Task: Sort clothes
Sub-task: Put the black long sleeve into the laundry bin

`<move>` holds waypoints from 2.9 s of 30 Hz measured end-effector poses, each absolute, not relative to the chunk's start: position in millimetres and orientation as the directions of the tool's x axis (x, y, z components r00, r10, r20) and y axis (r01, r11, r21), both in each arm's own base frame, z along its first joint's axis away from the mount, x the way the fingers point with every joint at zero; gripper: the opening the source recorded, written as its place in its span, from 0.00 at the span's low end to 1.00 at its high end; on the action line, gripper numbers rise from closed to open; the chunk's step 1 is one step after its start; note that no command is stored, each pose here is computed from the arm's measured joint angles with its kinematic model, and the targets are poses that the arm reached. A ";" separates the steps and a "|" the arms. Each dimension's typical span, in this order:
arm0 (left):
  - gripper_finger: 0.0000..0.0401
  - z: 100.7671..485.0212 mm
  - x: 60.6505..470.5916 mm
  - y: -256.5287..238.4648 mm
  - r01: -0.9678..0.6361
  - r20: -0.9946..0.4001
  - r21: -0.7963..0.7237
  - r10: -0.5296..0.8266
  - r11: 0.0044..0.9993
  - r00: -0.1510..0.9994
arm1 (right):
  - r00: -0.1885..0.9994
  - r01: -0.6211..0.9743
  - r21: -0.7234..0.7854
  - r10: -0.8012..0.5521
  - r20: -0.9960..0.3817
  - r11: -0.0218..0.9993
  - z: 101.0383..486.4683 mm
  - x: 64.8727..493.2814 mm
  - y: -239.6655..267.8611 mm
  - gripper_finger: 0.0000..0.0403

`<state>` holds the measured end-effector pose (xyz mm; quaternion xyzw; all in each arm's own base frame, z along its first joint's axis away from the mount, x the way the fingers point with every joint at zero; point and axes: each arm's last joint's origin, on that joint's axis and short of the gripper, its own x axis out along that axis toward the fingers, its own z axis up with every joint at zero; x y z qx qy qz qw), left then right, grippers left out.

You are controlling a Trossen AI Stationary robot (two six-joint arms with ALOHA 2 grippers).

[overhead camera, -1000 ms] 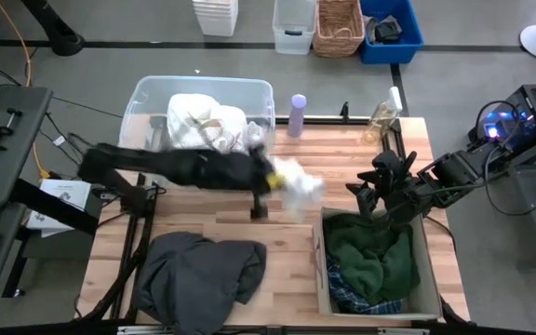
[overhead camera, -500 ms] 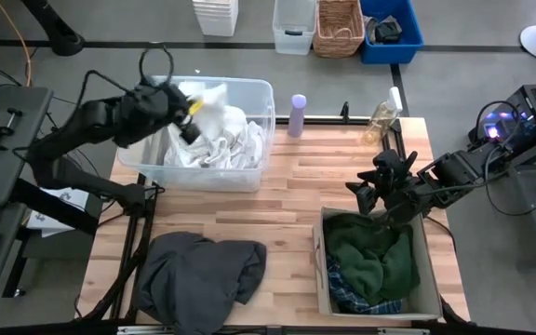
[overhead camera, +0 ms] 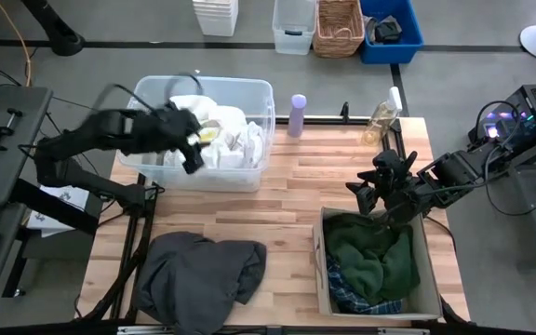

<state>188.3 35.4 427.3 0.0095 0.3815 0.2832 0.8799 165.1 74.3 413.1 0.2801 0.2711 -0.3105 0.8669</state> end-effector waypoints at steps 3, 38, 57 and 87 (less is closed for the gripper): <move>0.66 453.3 185.1 35.4 -0.488 -0.598 0.236 0.522 0.840 0.609 | 0.660 0.689 0.314 -0.387 -0.644 0.653 413.1 165.1 74.3 0.59; 0.71 169.8 189.4 -231.6 0.143 -1.000 0.023 0.022 0.990 0.009 | 0.649 0.666 0.239 -0.391 -0.652 0.707 412.3 163.8 73.6 0.59; 0.07 216.6 319.2 -136.7 -0.047 -0.851 0.075 0.088 0.996 0.517 | 0.661 0.665 0.294 -0.358 -0.660 0.686 412.8 165.5 75.5 0.59; 0.06 483.3 421.8 -82.1 0.190 0.684 0.103 -0.208 0.976 0.699 | 0.845 0.450 0.381 -0.523 0.111 0.808 534.7 101.9 53.2 0.59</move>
